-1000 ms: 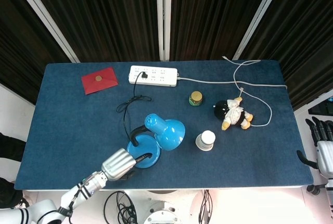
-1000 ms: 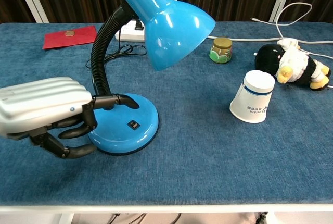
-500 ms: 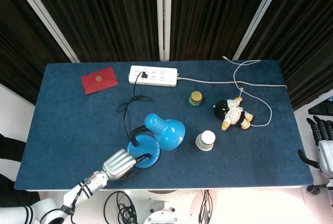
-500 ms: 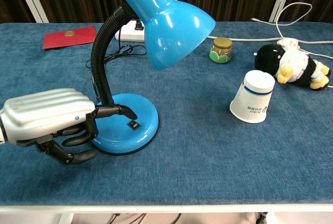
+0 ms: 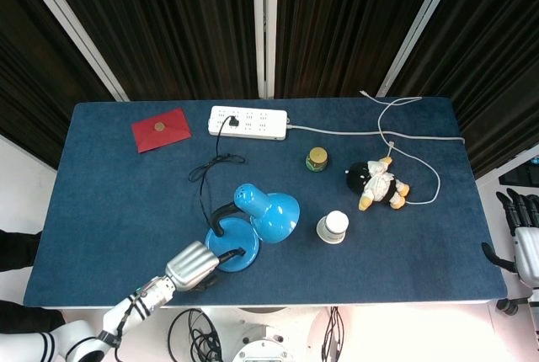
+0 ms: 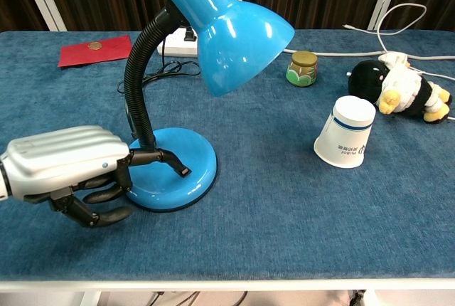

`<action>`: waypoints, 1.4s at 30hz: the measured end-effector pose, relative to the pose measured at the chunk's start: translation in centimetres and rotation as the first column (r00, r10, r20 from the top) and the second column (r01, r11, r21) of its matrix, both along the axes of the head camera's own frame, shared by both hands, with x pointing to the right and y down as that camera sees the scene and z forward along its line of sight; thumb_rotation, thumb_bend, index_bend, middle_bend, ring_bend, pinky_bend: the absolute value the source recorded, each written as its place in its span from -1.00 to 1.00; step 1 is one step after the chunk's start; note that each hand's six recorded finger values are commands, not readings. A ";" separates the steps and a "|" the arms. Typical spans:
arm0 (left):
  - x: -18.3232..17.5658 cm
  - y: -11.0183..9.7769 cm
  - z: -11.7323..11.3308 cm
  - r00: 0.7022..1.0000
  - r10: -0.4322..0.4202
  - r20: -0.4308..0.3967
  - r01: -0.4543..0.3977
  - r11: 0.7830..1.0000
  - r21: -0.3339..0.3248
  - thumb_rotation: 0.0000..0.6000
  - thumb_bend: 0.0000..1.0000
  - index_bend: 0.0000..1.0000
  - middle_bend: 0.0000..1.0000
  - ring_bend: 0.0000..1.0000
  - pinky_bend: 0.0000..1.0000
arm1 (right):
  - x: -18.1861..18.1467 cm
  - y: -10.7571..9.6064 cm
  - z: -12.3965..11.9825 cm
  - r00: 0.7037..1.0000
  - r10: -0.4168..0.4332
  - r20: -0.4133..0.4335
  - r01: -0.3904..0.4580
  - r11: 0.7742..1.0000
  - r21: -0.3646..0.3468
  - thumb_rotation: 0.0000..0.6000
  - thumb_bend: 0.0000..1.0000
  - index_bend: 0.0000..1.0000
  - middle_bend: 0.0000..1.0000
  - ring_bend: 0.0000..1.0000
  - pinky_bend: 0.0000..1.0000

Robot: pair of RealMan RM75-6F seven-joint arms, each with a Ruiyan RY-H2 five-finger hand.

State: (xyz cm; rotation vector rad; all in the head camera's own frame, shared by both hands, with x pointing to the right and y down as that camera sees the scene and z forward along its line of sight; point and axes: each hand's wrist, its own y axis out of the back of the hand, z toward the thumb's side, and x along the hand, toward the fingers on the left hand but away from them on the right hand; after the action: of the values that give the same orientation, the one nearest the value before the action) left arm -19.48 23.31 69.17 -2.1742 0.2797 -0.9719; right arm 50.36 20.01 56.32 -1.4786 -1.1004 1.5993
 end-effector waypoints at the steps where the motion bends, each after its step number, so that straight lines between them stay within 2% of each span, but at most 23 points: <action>1: 0.0 0.0 0.0 1.000 0.000 0.000 0.000 1.000 0.000 1.00 -0.17 -0.68 0.72 0.73 0.70 | 0.0 0.0 0.0 1.000 0.000 0.000 0.000 1.000 0.000 1.00 -0.59 -1.00 -1.00 -1.00 -1.00; 25: 0.0 0.4 0.6 1.000 0.014 0.011 -0.013 1.000 -0.013 1.00 -0.17 -0.67 0.72 0.73 0.70 | 0.2 0.3 0.5 1.000 0.006 -0.004 -0.006 1.000 -0.017 1.00 -0.59 -1.00 -1.00 -1.00 -1.00; 32: -0.5 -0.3 0.0 1.000 -0.011 0.003 0.010 1.000 0.018 1.00 -0.17 -0.64 0.72 0.72 0.70 | 0.3 0.1 0.2 1.000 0.009 -0.001 -0.009 1.000 -0.006 1.00 -0.59 -1.00 -1.00 -1.00 -1.00; 37: -3.2 -1.4 -1.6 0.998 -0.063 0.027 0.061 0.995 0.074 1.00 -0.17 -0.51 0.72 0.72 0.70 | 0.4 0.1 0.1 1.000 0.014 -0.002 -0.014 1.000 -0.002 1.00 -0.59 -1.00 -1.00 -1.00 -1.00; 42: -8.4 -2.0 -3.5 0.984 -0.147 0.104 0.133 0.982 0.134 1.00 -0.18 -0.27 0.71 0.72 0.70 | 0.5 0.2 0.1 1.000 0.017 -0.004 -0.017 1.000 -0.005 1.00 -0.59 -1.00 -1.00 -1.00 -1.00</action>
State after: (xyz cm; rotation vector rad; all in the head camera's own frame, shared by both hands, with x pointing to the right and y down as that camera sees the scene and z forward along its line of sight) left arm -27.87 21.31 65.67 -1.9972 0.4334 -1.1214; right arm 50.83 20.20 56.46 -1.4723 -1.1104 1.6168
